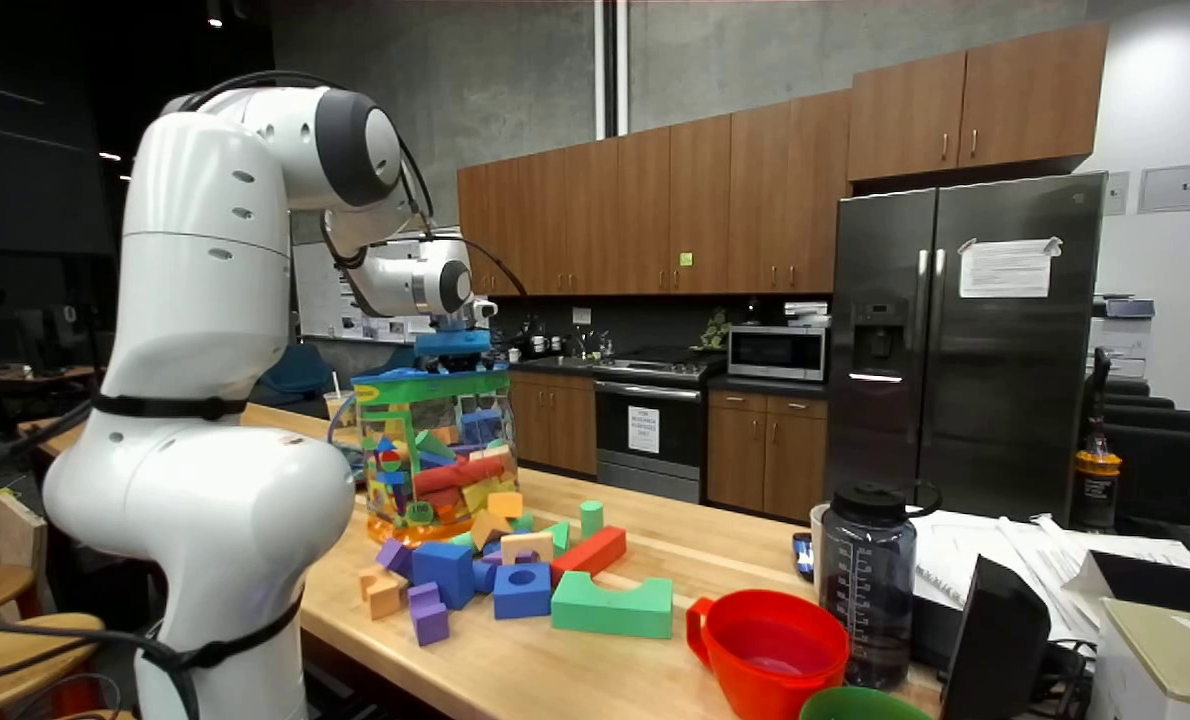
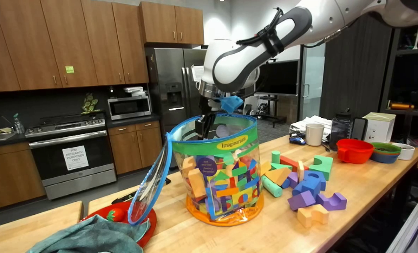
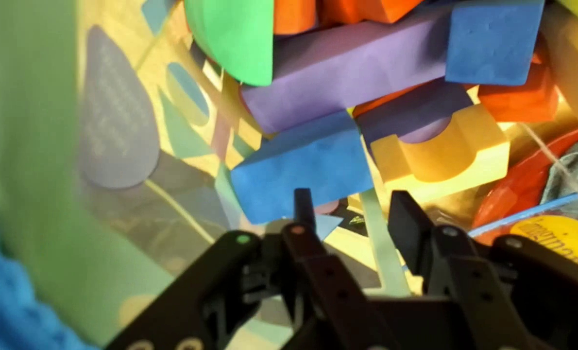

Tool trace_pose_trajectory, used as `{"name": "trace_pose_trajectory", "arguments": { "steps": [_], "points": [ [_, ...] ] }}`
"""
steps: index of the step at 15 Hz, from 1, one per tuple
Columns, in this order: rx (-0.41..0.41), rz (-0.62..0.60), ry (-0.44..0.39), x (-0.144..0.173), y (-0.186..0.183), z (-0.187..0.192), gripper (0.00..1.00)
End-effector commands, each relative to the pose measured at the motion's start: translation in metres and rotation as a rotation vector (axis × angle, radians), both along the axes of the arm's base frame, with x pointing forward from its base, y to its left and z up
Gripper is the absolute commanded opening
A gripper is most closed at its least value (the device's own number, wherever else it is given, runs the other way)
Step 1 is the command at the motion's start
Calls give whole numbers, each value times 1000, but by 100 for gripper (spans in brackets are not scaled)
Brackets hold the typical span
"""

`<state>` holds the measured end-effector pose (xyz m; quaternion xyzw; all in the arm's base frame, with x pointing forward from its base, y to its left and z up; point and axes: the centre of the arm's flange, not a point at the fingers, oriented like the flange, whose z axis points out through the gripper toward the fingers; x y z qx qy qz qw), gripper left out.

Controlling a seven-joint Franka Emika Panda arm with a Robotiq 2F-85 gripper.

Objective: Pick up one blue rectangular block and put it on the table, pick up one green cylindrical block and put it on the table

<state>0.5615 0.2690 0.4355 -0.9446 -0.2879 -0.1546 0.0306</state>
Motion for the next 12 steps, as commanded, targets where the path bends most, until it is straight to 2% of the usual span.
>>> {"name": "trace_pose_trajectory", "arguments": {
  "steps": [1,4,6,12],
  "points": [
    [13,-45,57,-22,-2,-8,78],
    [25,-67,65,-26,3,-18,98],
    [27,-75,47,-28,6,-23,100],
    [-16,-24,-163,-28,8,-44,100]
  ]
}}
